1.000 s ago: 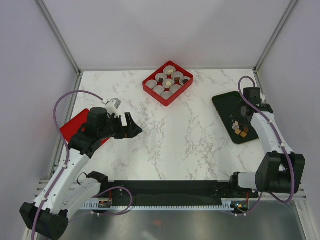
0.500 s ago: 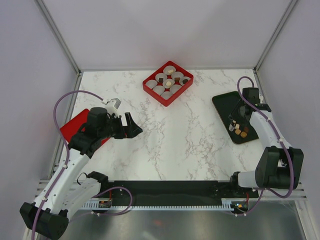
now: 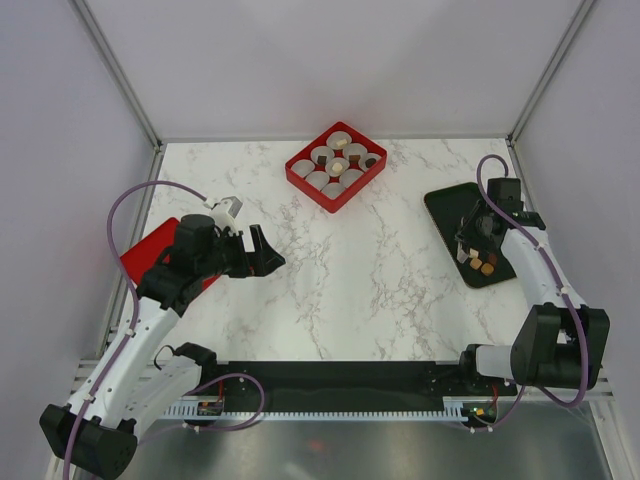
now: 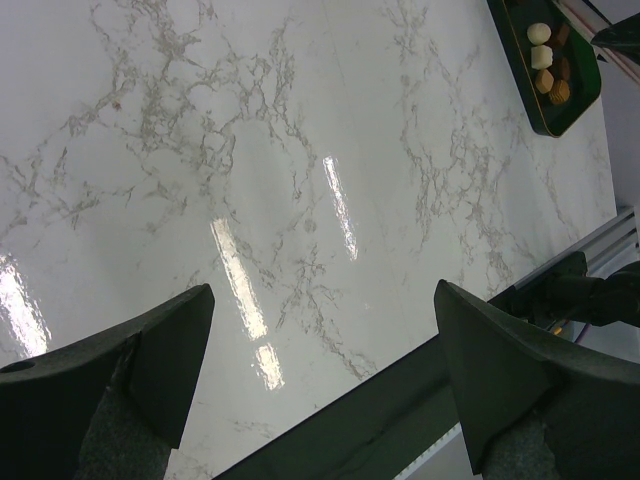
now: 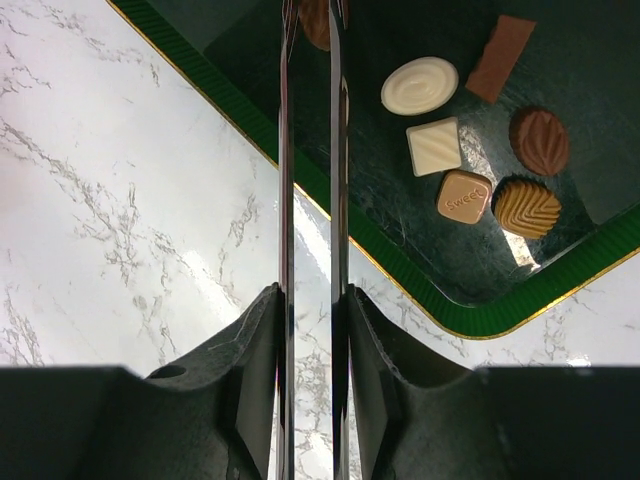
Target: Pack the chocolate
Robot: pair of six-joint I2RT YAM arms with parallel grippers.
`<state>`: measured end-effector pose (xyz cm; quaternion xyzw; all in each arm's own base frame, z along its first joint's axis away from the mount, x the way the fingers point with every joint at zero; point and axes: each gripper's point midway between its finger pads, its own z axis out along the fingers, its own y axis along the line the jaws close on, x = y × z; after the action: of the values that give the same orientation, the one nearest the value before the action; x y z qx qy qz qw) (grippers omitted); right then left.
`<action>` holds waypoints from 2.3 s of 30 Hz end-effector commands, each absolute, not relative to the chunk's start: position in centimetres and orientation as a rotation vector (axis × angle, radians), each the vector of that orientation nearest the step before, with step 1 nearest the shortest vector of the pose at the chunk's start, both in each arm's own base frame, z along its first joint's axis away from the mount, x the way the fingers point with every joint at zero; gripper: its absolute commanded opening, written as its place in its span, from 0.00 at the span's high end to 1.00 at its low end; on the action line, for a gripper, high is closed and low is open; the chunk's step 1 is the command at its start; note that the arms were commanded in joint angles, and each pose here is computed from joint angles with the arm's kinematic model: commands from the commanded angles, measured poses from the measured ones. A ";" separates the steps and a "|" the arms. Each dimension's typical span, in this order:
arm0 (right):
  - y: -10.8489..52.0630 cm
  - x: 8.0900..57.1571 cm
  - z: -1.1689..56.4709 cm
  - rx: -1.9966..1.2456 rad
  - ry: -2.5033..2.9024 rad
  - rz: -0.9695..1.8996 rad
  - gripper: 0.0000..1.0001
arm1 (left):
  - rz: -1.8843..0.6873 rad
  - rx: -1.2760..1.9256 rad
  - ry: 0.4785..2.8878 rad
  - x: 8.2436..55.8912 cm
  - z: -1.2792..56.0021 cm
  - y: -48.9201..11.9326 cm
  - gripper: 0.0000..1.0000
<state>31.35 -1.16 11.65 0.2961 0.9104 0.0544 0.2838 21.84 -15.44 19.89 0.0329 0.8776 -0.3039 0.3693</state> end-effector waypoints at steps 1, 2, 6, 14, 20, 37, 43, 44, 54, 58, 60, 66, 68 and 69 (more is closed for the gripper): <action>-1.1 32.7 14.3 0.766 2.353 0.185 0.64 | -0.773 0.141 2.216 22.2 20.3 -15.5 0.00; -1.1 32.7 14.4 0.765 2.351 0.185 0.64 | -0.771 0.140 2.218 22.2 20.2 -15.5 0.00; -0.5 33.2 15.3 0.731 2.336 0.235 0.64 | -0.773 0.141 2.218 22.1 20.2 -15.5 0.00; 1.2 35.3 18.0 0.648 2.285 0.303 0.66 | -0.771 0.137 2.221 22.2 20.1 -15.5 0.00; 5.4 38.0 21.0 0.534 2.256 0.361 0.65 | -0.768 0.135 2.223 22.3 20.1 -15.5 0.00; 24.7 45.9 21.6 0.142 2.259 0.518 0.65 | -0.764 0.134 2.215 22.2 20.2 -15.4 0.00; 24.6 46.4 19.7 0.137 2.285 0.460 0.65 | -0.762 0.133 2.210 22.2 20.3 -15.3 0.00; 24.4 46.4 19.2 0.138 2.291 0.444 0.65 | -0.762 0.133 2.215 22.2 20.2 -15.4 0.00; 23.7 46.7 16.5 0.135 2.333 0.364 0.64 | -0.764 0.133 2.216 22.2 20.2 -15.4 0.00; 23.6 46.9 16.0 0.134 2.338 0.345 0.63 | -0.762 0.133 2.216 22.2 20.2 -15.4 0.00; 23.6 47.0 15.7 0.134 2.345 0.344 0.63 | -0.762 0.133 2.216 22.3 20.2 -15.4 0.00; 23.4 47.0 15.2 0.134 2.352 0.327 0.60 | -0.762 0.133 2.216 22.2 20.2 -15.4 0.00; 23.3 47.0 15.4 0.137 2.349 0.321 0.58 | -0.761 0.132 2.216 22.3 20.1 -15.4 0.00; 23.4 47.0 15.5 0.135 2.346 0.321 0.57 | -0.762 0.133 2.216 22.2 20.2 -15.4 0.00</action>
<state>45.80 23.53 13.86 0.0496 0.9284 0.1288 0.3451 21.87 -15.42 19.84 0.0324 0.8780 -0.3030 0.3691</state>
